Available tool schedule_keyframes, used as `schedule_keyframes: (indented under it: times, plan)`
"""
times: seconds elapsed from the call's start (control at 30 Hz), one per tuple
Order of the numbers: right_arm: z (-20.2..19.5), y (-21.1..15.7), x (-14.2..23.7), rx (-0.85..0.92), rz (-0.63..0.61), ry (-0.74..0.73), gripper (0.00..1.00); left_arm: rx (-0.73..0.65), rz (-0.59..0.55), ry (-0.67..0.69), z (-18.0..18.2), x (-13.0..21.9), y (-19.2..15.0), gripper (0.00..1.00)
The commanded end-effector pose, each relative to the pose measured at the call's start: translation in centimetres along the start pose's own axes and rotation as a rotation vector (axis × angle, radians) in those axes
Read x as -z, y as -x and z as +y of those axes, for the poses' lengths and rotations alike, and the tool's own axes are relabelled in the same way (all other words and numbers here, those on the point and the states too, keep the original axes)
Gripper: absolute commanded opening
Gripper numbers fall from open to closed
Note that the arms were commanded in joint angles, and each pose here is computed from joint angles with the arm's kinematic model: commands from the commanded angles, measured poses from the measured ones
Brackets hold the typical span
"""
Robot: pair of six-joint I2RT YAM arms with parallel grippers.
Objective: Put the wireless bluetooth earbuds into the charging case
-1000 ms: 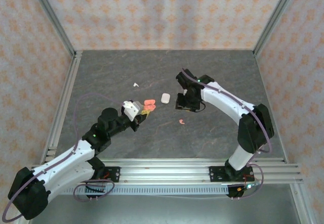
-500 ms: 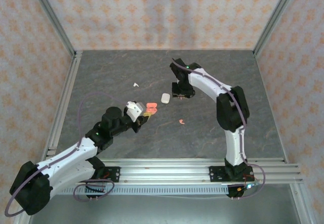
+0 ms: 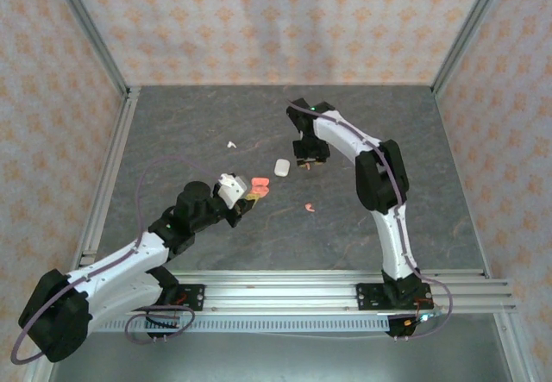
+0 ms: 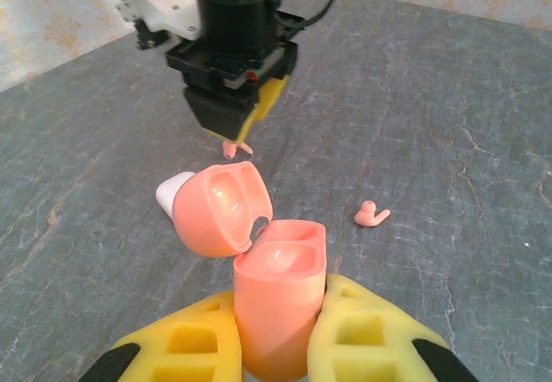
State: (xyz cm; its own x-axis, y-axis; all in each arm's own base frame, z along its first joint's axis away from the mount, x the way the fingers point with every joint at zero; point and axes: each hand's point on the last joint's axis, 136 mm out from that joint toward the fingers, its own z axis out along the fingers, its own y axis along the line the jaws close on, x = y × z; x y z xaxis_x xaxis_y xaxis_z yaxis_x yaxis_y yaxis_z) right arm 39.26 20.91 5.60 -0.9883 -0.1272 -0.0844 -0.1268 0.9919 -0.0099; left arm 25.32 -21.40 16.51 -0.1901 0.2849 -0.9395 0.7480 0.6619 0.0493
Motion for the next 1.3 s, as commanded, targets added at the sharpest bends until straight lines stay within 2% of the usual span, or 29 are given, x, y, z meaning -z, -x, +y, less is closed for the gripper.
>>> schedule_keyframes:
  times: [0.0,0.27,0.43,0.9,1.27]
  plan:
    - [0.5,-2.9,2.8,0.000,-0.013,0.108,0.39,-0.030,-0.059,-0.020,-0.2,0.0,2.1,0.00]
    - [1.5,-9.6,3.3,-0.119,0.011,0.270,0.40,-0.053,-0.120,-0.087,-1.4,0.6,3.2,0.00]
    - [1.8,-11.8,1.7,-0.104,0.037,0.283,0.40,-0.065,-0.128,-0.119,-2.0,1.0,3.6,0.00]
    - [3.0,-11.5,-0.9,0.090,0.044,0.280,0.45,-0.051,-0.105,-0.126,-2.2,1.6,3.4,0.00]
    - [2.9,-11.8,-2.1,0.131,0.097,0.262,0.40,-0.052,-0.087,-0.115,-2.0,1.5,3.2,0.00]
